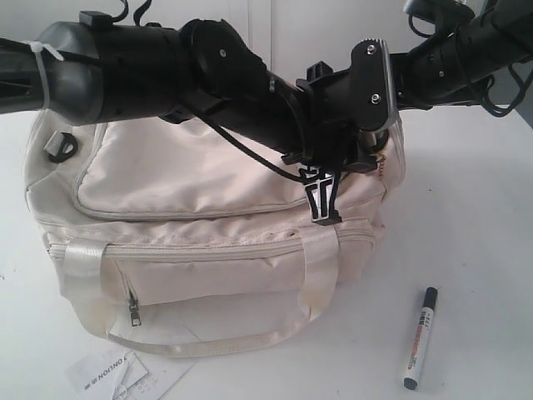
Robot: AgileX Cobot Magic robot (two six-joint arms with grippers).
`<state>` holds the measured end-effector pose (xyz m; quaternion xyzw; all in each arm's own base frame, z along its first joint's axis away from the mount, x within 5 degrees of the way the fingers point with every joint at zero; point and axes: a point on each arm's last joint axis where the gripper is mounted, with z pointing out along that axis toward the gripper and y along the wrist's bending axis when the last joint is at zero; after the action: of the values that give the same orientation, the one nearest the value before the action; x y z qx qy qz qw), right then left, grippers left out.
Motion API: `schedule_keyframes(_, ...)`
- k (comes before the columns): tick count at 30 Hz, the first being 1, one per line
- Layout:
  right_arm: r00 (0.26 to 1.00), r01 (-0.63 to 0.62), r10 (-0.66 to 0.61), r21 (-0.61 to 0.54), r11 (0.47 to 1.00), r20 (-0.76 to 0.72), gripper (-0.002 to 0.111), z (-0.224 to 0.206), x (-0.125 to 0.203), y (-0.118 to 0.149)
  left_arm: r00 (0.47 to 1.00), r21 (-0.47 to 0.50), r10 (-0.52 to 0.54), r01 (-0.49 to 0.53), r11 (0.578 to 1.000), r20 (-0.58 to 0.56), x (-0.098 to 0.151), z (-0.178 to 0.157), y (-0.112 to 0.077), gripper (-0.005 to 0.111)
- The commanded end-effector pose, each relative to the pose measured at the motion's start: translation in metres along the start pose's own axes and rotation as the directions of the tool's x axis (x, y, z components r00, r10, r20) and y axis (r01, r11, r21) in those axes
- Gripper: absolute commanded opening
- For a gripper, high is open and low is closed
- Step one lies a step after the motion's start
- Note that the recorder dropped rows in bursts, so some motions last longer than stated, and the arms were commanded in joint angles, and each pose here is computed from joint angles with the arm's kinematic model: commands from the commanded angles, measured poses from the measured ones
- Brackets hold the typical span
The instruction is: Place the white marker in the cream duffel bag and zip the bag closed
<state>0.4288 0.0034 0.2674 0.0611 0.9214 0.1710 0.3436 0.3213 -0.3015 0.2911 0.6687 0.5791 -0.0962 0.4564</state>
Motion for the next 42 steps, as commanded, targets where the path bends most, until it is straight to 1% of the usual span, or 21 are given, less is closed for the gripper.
schedule_keyframes(1,0.998,-0.005,0.004,0.017,1.000,0.056,0.000,-0.001,-0.006,-0.002,0.999,0.064,-0.048,0.047,0.997,0.018,-0.007,-0.007,-0.005,0.000)
schedule_keyframes(4,0.998,-0.005,0.004,0.017,1.000,0.056,0.000,-0.001,-0.006,-0.002,0.999,0.066,-0.038,0.036,0.997,0.017,-0.008,-0.010,-0.005,0.000)
schedule_keyframes(11,0.998,-0.003,0.002,0.018,1.000,0.056,0.000,-0.001,-0.006,-0.002,0.997,0.071,-0.082,0.083,0.994,-0.015,-0.008,-0.014,-0.006,0.000)
schedule_keyframes(18,0.998,-0.003,0.002,0.018,1.000,0.056,0.000,-0.001,-0.006,-0.002,0.992,0.144,-0.109,0.117,0.983,-0.058,-0.005,-0.015,-0.013,0.000)
schedule_keyframes(24,0.998,-0.003,0.002,0.018,1.000,0.056,0.000,-0.001,-0.006,-0.002,0.992,0.148,-0.110,0.118,0.982,-0.060,-0.005,-0.015,-0.013,0.000)
schedule_keyframes(30,0.998,-0.003,0.002,0.018,1.000,0.056,0.000,-0.001,-0.006,-0.002,0.987,0.179,-0.122,0.139,0.974,-0.104,-0.002,-0.016,-0.016,0.000)
schedule_keyframes(32,0.998,-0.003,0.002,0.018,1.000,0.056,0.000,-0.001,-0.006,-0.002,0.987,0.180,-0.112,0.131,0.975,-0.113,0.000,-0.016,-0.016,0.000)
schedule_keyframes(36,0.997,-0.004,0.002,0.024,1.000,0.081,0.000,-0.001,-0.008,-0.003,0.981,0.167,-0.122,0.147,0.975,-0.153,0.001,-0.020,-0.016,0.000)
schedule_keyframes(40,0.998,-0.003,0.002,0.018,1.000,0.056,0.000,-0.001,-0.006,-0.002,0.979,0.149,-0.130,0.153,0.977,-0.156,-0.002,-0.027,-0.013,0.000)
schedule_keyframes(42,0.998,-0.005,0.004,0.017,1.000,0.056,0.000,-0.001,-0.006,-0.002,0.976,0.156,-0.144,0.170,0.973,-0.163,-0.002,-0.027,-0.014,0.000)
